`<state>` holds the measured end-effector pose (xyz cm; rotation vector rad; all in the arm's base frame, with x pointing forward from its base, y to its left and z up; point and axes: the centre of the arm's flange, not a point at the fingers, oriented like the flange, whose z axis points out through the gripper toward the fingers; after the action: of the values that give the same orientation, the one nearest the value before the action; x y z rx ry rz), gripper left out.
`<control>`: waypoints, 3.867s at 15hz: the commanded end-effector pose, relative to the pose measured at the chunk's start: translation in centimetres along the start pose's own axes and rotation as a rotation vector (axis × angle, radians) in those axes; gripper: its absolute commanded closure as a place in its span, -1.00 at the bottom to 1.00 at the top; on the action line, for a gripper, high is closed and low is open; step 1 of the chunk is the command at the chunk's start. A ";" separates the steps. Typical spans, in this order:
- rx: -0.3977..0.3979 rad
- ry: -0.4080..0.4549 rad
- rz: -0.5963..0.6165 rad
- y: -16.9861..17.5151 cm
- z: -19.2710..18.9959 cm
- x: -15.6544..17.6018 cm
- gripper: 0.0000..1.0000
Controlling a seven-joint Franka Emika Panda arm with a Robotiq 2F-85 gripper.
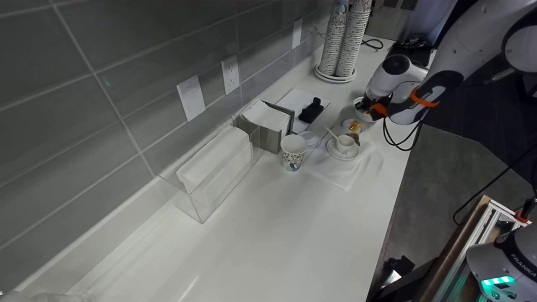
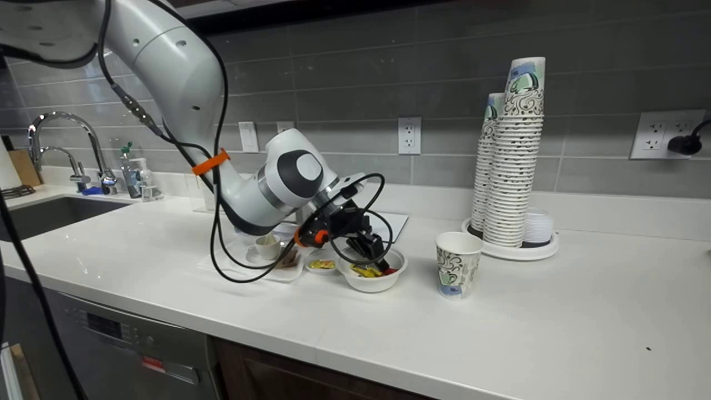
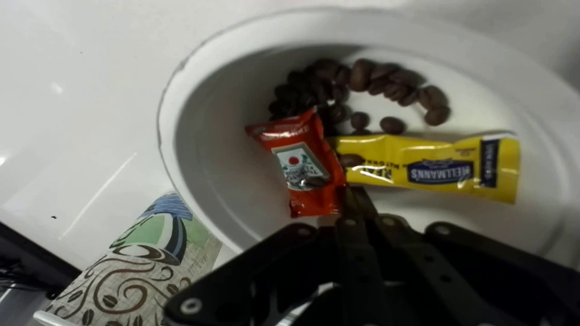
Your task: Remove the sauce packets from the bowl, then place them on the counter
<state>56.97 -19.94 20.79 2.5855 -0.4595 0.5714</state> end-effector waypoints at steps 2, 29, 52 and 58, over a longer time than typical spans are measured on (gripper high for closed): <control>-0.013 0.005 0.017 0.4 -1.1 0.1 1.00; 0.424 0.016 0.514 7.7 -12.2 1.0 1.00; 0.414 -0.306 0.495 -1.1 -10.6 2.4 1.00; 0.379 -0.366 0.501 -1.6 -8.6 2.3 1.00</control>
<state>55.50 -15.02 28.31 2.9733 -1.2418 0.4232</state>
